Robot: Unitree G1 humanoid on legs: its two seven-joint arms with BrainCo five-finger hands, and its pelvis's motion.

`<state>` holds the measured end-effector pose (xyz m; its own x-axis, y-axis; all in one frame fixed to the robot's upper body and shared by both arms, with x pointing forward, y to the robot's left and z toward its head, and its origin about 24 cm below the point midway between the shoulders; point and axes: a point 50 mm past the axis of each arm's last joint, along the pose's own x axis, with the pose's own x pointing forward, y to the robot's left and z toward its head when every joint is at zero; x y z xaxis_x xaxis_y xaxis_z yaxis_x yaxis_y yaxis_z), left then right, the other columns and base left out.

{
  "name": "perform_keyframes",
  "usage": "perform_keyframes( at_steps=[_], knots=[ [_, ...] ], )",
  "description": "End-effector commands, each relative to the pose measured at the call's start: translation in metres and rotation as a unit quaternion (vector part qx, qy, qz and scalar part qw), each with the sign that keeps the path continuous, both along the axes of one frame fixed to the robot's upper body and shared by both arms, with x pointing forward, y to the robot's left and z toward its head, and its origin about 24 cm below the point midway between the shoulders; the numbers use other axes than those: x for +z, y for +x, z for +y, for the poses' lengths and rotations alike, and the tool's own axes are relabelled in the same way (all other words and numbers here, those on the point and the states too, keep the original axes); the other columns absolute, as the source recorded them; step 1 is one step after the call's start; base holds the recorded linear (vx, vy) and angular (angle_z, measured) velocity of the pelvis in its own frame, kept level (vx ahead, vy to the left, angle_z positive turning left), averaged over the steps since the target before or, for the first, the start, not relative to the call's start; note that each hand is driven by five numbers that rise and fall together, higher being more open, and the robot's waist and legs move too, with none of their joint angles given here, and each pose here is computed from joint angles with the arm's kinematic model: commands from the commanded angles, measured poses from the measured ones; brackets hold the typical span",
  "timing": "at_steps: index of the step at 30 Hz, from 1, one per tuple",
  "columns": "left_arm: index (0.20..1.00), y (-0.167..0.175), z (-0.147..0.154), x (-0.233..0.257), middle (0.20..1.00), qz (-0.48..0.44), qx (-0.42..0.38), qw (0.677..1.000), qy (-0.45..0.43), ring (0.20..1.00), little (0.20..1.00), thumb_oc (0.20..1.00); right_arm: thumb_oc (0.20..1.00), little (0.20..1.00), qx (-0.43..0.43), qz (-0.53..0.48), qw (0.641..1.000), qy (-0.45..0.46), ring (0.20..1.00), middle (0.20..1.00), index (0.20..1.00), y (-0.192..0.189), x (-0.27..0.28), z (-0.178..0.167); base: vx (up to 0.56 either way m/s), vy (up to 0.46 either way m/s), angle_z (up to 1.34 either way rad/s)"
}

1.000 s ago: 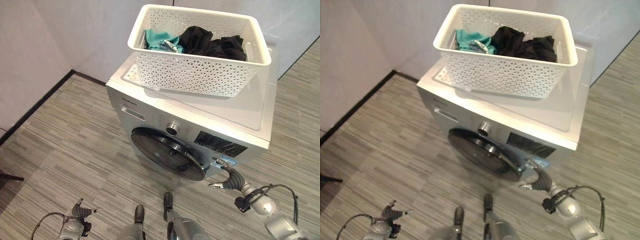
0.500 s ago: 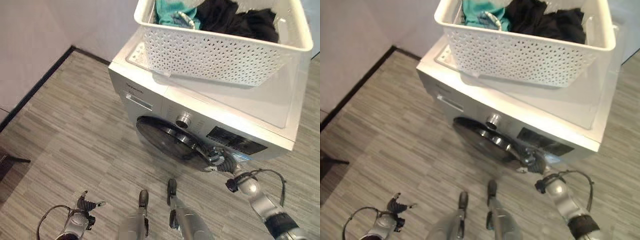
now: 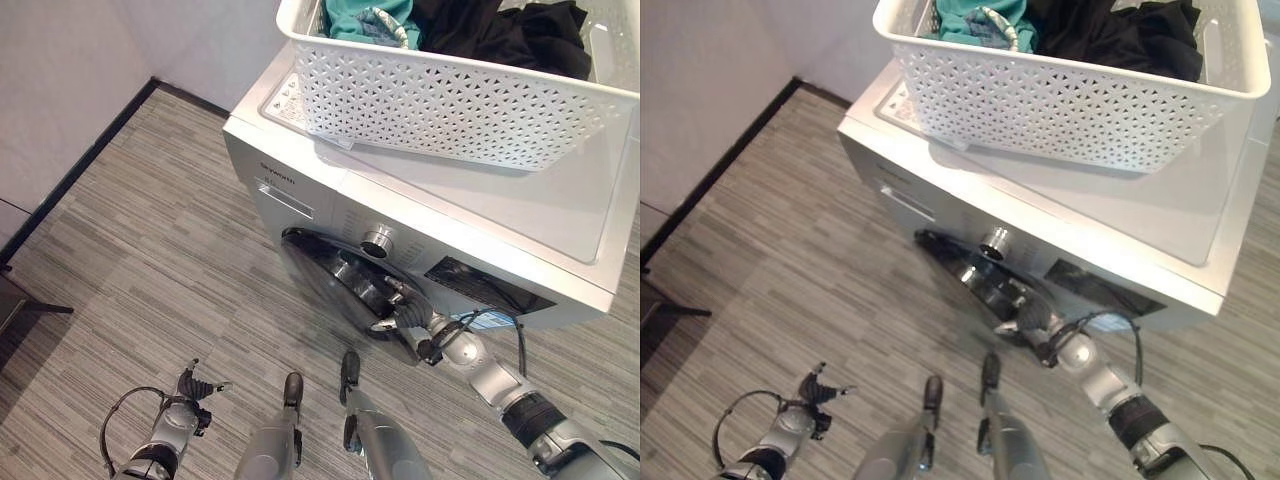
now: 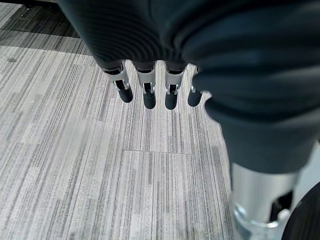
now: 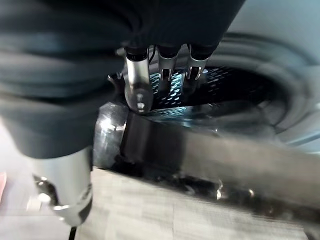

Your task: Grab the laundry basket,head to the washer,open it,put in the laundry and shut it.

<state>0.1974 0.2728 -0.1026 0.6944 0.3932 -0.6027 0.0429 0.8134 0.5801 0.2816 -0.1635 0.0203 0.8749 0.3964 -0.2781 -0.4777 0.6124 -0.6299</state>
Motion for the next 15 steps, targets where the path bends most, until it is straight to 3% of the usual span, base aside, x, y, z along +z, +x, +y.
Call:
perform_keyframes(
  at_steps=[1, 15],
  knots=[
    [1.000, -0.004, 0.035, 0.014, 1.000, -0.013, 0.025, 0.999, 0.046, 1.000, 1.000, 1.000, 1.000, 1.000, 0.092, -0.011, 0.993, 0.073, 1.000, 1.000, 1.000, -0.014, 0.011, 0.043, 0.00, -0.051, 0.30],
    [1.000, -0.021, 0.039, 0.007, 1.000, 0.009, 0.035, 0.998, 0.044, 1.000, 1.000, 1.000, 1.000, 1.000, 0.129, 0.026, 0.989, 0.068, 1.000, 1.000, 1.000, -0.013, -0.009, 0.092, -0.08, -0.075, 0.39]
  ],
)
